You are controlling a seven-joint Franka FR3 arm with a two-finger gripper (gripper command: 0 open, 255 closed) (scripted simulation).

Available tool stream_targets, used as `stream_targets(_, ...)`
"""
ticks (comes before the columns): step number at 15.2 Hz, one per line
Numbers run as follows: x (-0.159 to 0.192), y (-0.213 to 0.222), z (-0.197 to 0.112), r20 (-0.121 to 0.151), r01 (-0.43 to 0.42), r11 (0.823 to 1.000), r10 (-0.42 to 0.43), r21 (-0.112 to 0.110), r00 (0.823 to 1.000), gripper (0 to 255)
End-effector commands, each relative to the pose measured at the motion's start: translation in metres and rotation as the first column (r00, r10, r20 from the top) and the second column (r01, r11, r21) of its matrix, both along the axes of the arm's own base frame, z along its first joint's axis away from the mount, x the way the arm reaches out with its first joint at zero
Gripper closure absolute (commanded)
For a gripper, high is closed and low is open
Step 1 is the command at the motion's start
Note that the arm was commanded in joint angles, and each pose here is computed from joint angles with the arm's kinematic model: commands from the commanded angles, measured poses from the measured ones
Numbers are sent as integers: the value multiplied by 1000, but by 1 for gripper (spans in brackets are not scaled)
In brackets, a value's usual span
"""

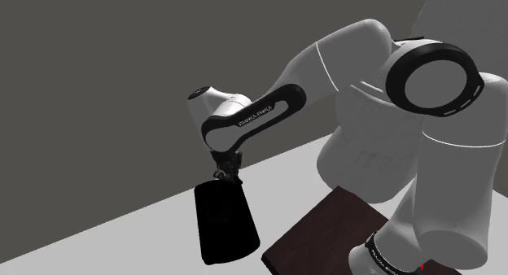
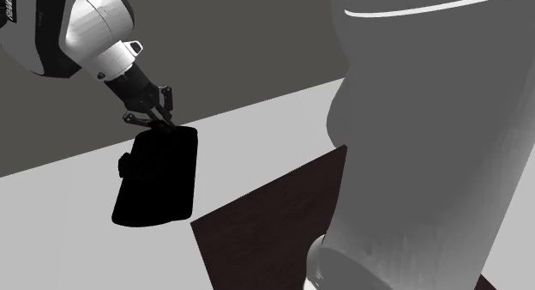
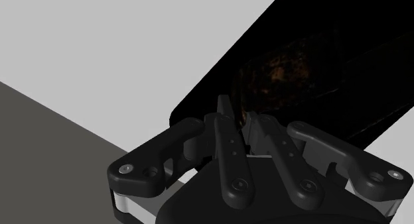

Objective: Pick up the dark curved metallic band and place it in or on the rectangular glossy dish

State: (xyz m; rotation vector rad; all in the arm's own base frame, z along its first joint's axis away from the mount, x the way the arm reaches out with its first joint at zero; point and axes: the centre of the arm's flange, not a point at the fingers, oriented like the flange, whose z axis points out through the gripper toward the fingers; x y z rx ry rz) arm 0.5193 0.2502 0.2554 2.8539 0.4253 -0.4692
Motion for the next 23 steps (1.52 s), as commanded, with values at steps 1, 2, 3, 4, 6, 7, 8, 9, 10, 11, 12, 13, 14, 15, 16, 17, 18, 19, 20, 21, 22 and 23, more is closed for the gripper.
stream_targets(1, 0, -1, -6, 0, 0, 1000, 0, 0, 1000, 255)
stream_targets(2, 1, -1, -6, 0, 0, 1000, 0, 0, 1000, 255)
stream_targets(3, 1, -1, -6, 0, 0, 1000, 0, 0, 1000, 255)
stream_targets(4, 1, -1, -6, 0, 0, 1000, 0, 0, 1000, 255)
stream_targets(6, 1, -1, -6, 0, 0, 1000, 0, 0, 1000, 255)
stream_targets(7, 1, -1, -6, 0, 0, 1000, 0, 0, 1000, 255)
stream_targets(8, 1, -1, -6, 0, 0, 1000, 0, 0, 1000, 255)
stream_targets(9, 1, -1, -6, 0, 0, 1000, 0, 0, 1000, 0)
stream_targets(10, 1, -1, -6, 0, 0, 1000, 0, 0, 1000, 0)
stream_targets(11, 1, -1, -6, 0, 0, 1000, 0, 0, 1000, 0)
stream_targets(12, 1, -1, -6, 0, 0, 1000, 0, 0, 1000, 0)
stream_targets(13, 1, -1, -6, 0, 0, 1000, 0, 0, 1000, 0)
stream_targets(14, 1, -1, -6, 0, 0, 1000, 0, 0, 1000, 0)
stream_targets(15, 4, 2, 6, 0, 0, 1000, 0, 0, 1000, 0)
stream_targets(16, 8, 6, 18, 0, 0, 1000, 0, 0, 1000, 0)
stream_targets(17, 12, 9, 31, 0, 0, 1000, 0, 0, 1000, 0)
stream_targets(18, 14, 12, 40, 0, 0, 1000, 0, 0, 1000, 0)
stream_targets(19, 14, 12, 40, 0, 0, 1000, 0, 0, 1000, 0)
stream_targets(20, 14, 12, 40, 0, 0, 1000, 0, 0, 1000, 0)
stream_targets(21, 14, 12, 40, 0, 0, 1000, 0, 0, 1000, 0)
stream_targets(22, 14, 12, 40, 0, 0, 1000, 0, 0, 1000, 0)
stream_targets(23, 14, 12, 40, 0, 0, 1000, 0, 0, 1000, 0)
